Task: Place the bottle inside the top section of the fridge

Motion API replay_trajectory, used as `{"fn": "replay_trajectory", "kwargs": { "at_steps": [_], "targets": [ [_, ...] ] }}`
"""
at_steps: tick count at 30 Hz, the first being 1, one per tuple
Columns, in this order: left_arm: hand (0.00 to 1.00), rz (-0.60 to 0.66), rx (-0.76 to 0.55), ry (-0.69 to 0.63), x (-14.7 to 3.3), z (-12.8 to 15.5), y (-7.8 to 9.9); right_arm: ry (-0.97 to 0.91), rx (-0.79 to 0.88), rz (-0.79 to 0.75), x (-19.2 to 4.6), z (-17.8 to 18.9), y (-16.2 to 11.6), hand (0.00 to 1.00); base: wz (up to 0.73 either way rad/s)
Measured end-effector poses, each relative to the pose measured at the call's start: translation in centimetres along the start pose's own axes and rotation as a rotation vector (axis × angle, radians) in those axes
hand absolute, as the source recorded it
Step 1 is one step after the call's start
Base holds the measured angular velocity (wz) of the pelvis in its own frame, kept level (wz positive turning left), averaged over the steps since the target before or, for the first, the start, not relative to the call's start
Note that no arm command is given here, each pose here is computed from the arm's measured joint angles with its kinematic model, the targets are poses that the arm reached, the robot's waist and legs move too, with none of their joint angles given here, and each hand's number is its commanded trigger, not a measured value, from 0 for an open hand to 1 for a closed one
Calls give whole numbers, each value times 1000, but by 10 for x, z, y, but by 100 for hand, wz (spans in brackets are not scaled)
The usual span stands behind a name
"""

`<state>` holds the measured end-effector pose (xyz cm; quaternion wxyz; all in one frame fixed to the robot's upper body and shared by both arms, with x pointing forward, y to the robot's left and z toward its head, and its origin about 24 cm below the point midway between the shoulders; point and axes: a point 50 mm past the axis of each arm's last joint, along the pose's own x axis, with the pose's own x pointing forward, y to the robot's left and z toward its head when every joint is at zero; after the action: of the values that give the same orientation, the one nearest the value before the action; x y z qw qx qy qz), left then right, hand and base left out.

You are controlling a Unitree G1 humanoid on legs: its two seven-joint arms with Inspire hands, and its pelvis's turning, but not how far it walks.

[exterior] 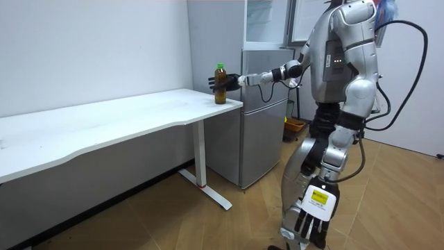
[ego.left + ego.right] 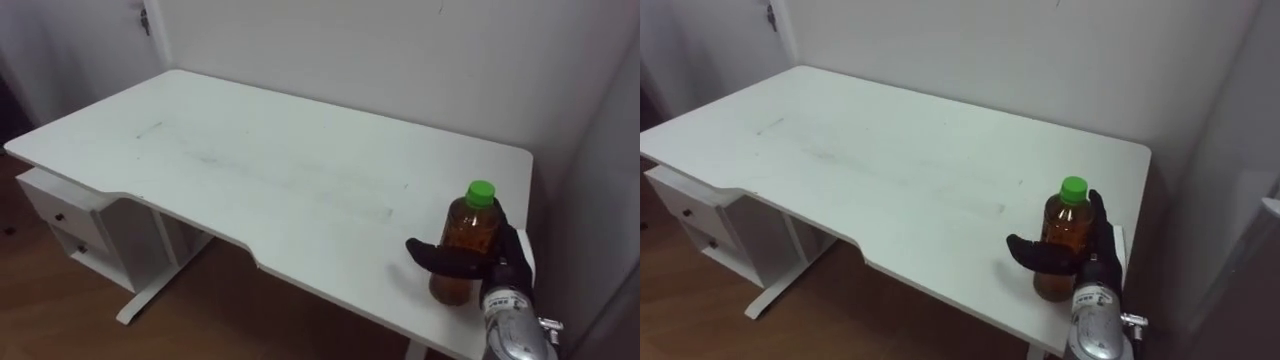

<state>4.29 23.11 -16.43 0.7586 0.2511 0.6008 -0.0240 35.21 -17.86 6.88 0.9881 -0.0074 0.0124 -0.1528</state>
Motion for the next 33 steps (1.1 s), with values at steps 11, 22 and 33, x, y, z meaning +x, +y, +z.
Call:
{"fn": "replay_trajectory", "kwargs": {
  "at_steps": [11,22,33],
  "targets": [
    [0,-4,1,7,0,0,0,-54,71,54,-7,15,22,0,0],
    [0,-3,5,11,0,0,0,-14,35,88,-7,4,22,0,1],
    [0,2,0,-32,1,7,2,37,-8,111,-6,-11,18,0,0]
  ]
}}
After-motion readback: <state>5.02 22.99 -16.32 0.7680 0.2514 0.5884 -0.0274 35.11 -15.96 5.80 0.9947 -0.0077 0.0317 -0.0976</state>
